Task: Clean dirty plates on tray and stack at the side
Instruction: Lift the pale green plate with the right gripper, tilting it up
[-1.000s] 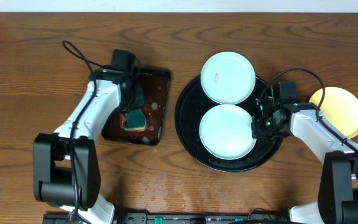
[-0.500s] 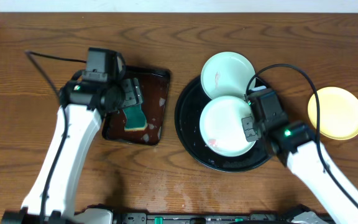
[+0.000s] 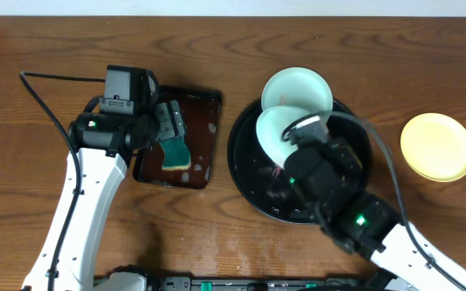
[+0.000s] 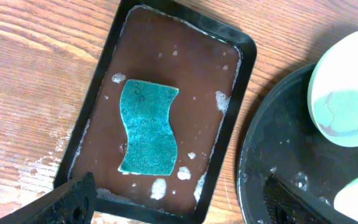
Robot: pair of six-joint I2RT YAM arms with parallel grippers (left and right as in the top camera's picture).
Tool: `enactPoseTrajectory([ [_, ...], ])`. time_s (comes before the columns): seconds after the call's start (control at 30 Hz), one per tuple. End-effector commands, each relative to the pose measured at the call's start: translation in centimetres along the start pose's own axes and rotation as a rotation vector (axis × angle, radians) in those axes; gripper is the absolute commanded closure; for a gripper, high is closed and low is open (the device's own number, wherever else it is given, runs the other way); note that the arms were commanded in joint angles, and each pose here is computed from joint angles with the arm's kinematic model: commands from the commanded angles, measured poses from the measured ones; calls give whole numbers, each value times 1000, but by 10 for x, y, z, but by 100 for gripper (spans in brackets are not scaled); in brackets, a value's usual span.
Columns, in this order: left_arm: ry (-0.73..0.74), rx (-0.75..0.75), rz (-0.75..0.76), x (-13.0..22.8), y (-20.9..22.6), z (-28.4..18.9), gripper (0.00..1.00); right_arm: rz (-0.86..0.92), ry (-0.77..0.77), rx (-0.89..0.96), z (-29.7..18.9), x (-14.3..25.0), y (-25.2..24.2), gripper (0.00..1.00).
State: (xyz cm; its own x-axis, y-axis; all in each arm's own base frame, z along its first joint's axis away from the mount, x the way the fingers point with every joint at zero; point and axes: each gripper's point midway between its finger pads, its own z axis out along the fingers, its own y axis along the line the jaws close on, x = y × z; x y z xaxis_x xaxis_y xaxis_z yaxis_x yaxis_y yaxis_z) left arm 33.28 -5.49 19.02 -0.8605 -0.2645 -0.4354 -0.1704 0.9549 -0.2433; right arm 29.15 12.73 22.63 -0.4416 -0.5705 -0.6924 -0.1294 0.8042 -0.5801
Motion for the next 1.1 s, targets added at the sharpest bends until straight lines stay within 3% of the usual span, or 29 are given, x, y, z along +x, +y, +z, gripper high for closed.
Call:
enactPoseTrajectory([
  [0.0,-21,10,3,-8,-3,-6,14,-79,-42,189,-20,-14,-27,99],
  [0.4,-21,10,3,-8,-3,-6,13,-154,-148,267,-60,-31,-16,99],
  [1.07,-21,10,3,-8,-3,-6,13,-157,-160,258,-62,-33,-14,99],
])
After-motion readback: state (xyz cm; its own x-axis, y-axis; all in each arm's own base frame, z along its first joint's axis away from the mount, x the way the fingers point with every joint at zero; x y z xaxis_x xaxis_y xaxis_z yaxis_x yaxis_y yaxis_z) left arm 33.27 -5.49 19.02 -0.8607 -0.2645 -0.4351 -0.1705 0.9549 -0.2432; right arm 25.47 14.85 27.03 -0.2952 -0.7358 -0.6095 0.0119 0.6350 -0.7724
